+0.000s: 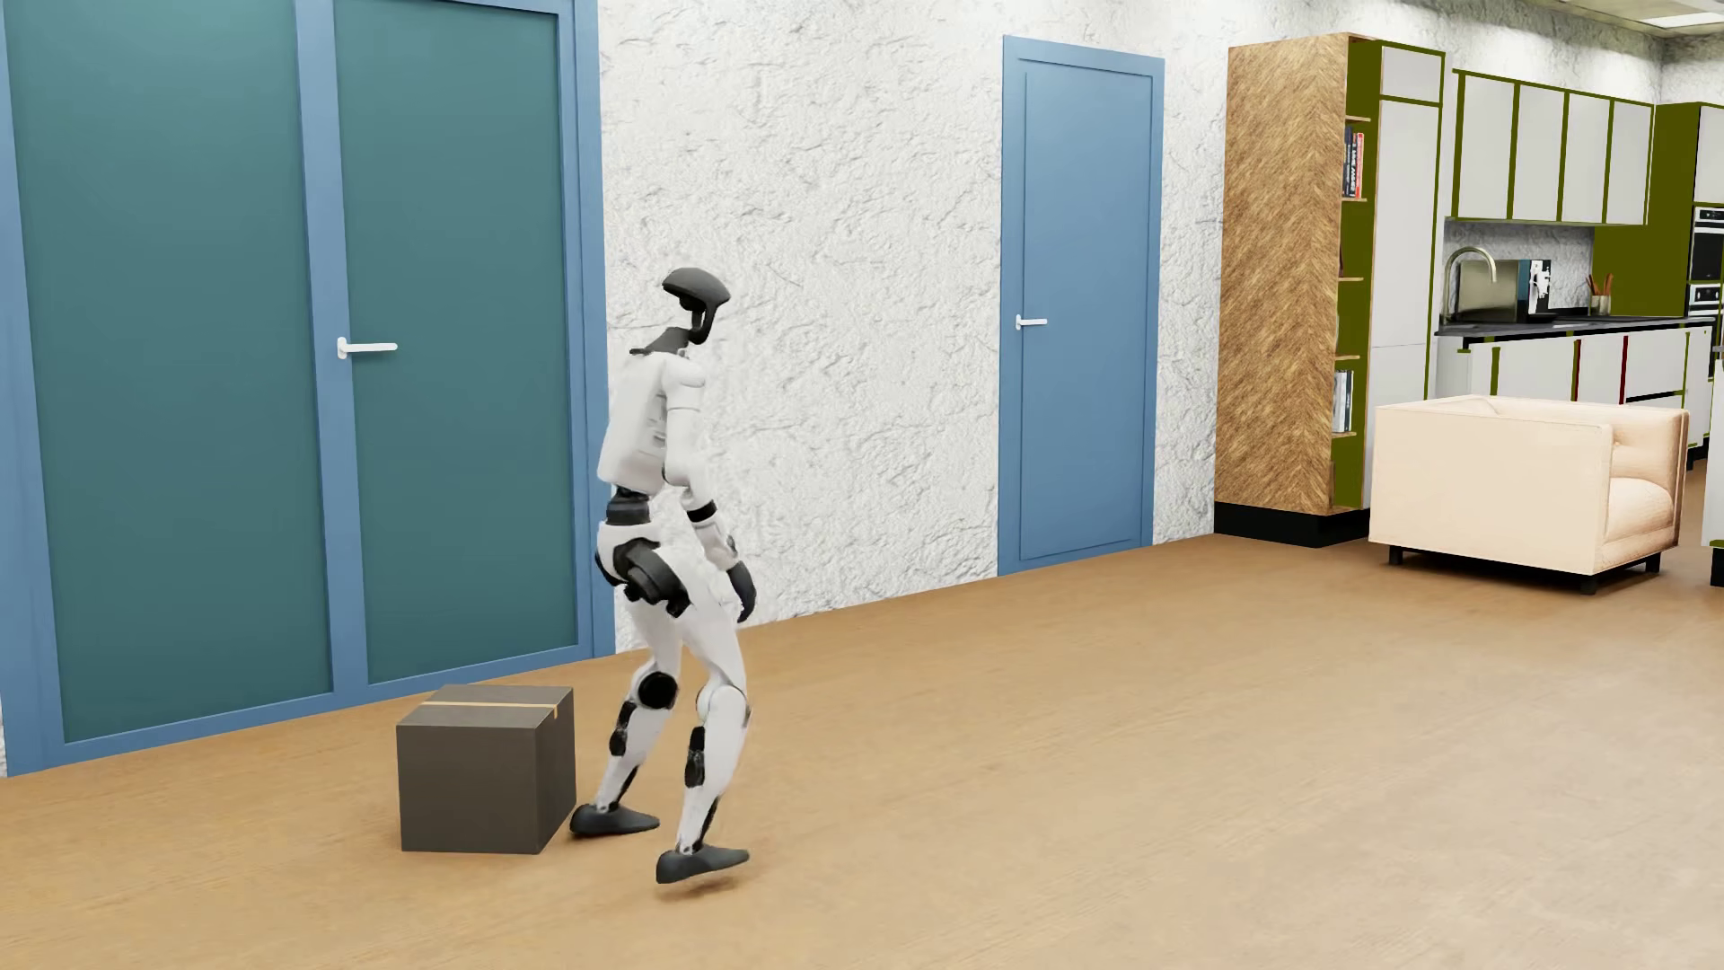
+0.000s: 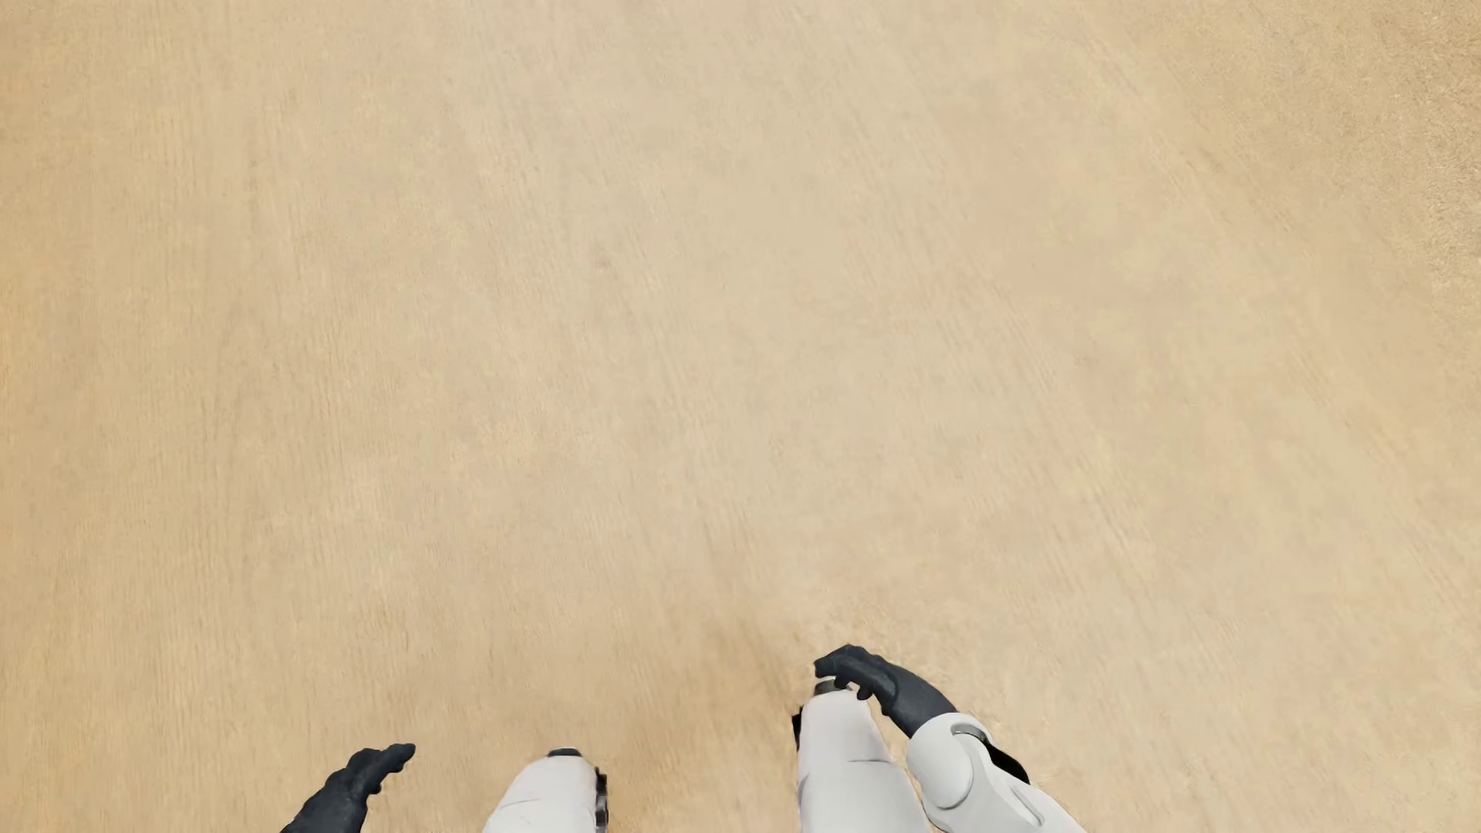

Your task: Sit down on the dark box

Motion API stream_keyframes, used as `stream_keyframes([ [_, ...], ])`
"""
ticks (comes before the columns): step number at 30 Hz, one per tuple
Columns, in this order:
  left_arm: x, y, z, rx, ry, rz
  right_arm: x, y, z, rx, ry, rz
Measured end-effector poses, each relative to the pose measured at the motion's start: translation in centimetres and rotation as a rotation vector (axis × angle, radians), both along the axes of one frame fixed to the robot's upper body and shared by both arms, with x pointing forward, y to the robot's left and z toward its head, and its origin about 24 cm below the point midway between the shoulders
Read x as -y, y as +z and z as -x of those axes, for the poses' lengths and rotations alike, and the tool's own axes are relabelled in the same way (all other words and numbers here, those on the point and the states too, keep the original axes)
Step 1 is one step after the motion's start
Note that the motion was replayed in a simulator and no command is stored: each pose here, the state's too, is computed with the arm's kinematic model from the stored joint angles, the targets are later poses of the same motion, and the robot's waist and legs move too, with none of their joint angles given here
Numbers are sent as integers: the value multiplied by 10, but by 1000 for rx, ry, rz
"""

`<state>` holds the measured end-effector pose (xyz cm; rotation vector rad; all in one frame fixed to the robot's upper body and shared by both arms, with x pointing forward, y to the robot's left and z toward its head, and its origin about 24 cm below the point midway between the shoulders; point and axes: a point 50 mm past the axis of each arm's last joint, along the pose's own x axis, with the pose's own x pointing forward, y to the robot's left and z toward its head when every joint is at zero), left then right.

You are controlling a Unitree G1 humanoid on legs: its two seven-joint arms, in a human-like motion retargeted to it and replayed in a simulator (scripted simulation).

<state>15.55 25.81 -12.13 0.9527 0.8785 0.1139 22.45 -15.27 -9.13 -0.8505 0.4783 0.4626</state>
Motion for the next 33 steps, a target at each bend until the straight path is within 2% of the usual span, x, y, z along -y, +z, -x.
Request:
stream_keyframes([
  [2,0,0,1,44,98,4,23,-7,6,-27,-42,104],
  [3,1,2,-4,63,93,13,36,-2,-3,-9,-84,124],
  [5,-11,11,-17,33,40,-7,56,9,-15,23,-181,113],
  [6,-15,23,-30,110,-23,15,63,14,-21,54,-217,117],
  [10,-23,52,-62,221,-100,-37,92,38,-43,130,-326,156],
  [13,-29,67,-76,298,-79,-112,96,51,-55,147,-326,153],
  [14,-24,69,-79,329,-89,-96,94,52,-54,166,-329,119],
  [15,-30,76,-85,352,-80,-150,93,52,-54,171,-326,114],
  [19,-29,81,-95,364,-49,-135,76,30,-36,134,-345,63],
  [22,-24,66,-86,278,-91,-127,72,6,-11,-2,-321,84],
  [24,-21,51,-75,206,-67,-139,67,-12,6,-72,-367,106],
  [25,-16,44,-73,170,-70,-122,63,-15,10,-69,-379,61],
  [26,-14,40,-71,148,-60,-106,62,-20,13,-99,-476,20],
  [28,-8,35,-68,134,-48,-79,67,-24,19,-98,-551,49],
  [29,-10,32,-64,111,-32,-118,70,-22,18,-96,-546,60],
  [33,-4,25,-57,89,-47,-100,67,-20,16,-79,-432,114],
])
